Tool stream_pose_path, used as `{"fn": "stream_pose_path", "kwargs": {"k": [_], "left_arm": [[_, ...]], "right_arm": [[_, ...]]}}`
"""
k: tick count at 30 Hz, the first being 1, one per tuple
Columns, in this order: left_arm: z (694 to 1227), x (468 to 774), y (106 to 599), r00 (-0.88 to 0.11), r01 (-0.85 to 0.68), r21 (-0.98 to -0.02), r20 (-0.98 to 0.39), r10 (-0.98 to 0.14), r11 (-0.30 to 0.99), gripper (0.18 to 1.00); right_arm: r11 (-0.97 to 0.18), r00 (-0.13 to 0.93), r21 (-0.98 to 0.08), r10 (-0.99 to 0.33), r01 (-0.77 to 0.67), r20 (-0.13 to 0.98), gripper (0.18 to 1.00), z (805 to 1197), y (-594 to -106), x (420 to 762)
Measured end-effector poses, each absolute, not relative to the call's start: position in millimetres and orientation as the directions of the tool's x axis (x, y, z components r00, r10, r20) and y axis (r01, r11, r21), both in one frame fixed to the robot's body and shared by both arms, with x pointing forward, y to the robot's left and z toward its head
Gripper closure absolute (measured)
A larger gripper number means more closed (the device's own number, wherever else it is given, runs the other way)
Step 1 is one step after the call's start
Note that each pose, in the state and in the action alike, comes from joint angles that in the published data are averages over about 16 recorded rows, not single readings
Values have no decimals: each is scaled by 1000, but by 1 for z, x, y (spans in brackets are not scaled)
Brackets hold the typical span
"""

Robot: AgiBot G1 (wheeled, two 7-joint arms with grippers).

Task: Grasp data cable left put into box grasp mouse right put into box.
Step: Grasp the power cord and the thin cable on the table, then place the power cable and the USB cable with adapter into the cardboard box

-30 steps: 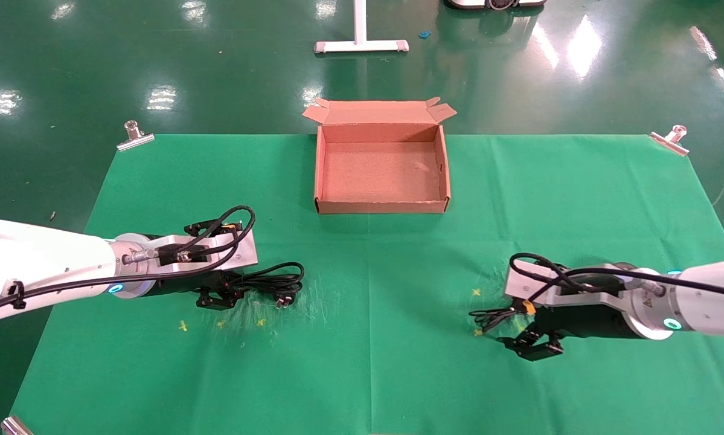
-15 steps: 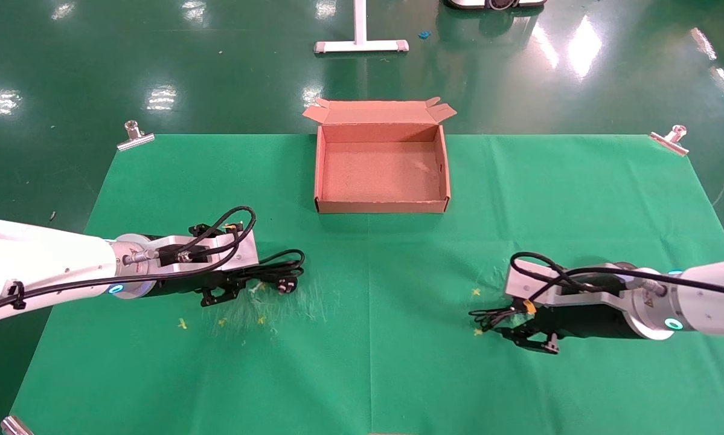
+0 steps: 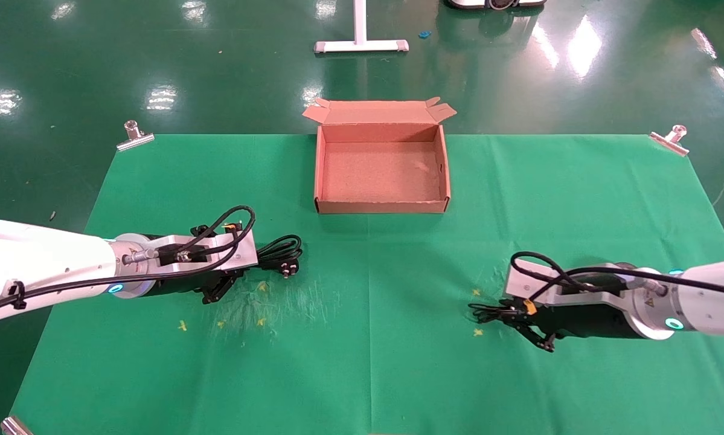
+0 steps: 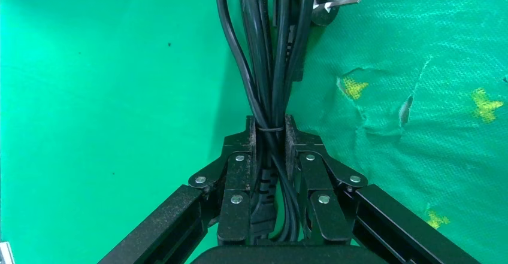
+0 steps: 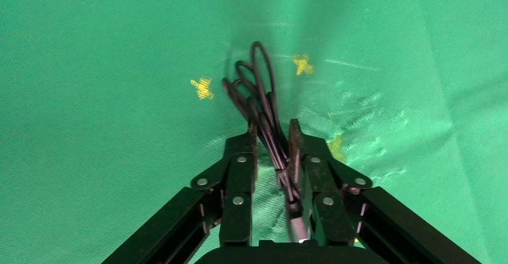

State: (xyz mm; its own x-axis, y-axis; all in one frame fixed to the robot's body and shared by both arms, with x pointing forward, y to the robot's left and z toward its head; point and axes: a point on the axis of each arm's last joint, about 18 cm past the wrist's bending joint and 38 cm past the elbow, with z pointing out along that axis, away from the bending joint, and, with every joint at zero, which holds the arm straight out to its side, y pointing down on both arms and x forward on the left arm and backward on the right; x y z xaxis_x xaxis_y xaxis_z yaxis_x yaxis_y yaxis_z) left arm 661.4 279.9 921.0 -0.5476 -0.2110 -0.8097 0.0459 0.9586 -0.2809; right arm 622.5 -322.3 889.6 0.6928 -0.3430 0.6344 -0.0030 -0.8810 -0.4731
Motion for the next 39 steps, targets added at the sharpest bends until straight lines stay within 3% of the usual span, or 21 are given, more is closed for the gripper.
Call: {"fn": "stream_pose_path", "kwargs": {"k": [8, 16, 25, 32, 39], "left_arm": [[937, 654, 276, -576, 83, -322, -788, -218, 943, 915], [984, 651, 250, -540, 219, -367, -817, -201, 904, 917], [1030, 689, 176, -389, 400, -331, -906, -169, 855, 918], [1025, 721, 121, -314, 466, -263, -942, -120, 845, 918], [1014, 736, 103, -292, 481, -222, -953, -84, 848, 917]], "right_arm": [[-873, 682, -488, -357, 0, 638, 919, 899, -328, 621], [-849, 628, -529, -405, 13, 665, 961, 934, -346, 614], [-815, 519, -579, -479, 38, 708, 971, 992, -383, 592], [-794, 441, -605, -524, 55, 728, 972, 1032, -415, 565], [-766, 381, -636, -563, 93, 733, 973, 1062, -433, 540]]}}
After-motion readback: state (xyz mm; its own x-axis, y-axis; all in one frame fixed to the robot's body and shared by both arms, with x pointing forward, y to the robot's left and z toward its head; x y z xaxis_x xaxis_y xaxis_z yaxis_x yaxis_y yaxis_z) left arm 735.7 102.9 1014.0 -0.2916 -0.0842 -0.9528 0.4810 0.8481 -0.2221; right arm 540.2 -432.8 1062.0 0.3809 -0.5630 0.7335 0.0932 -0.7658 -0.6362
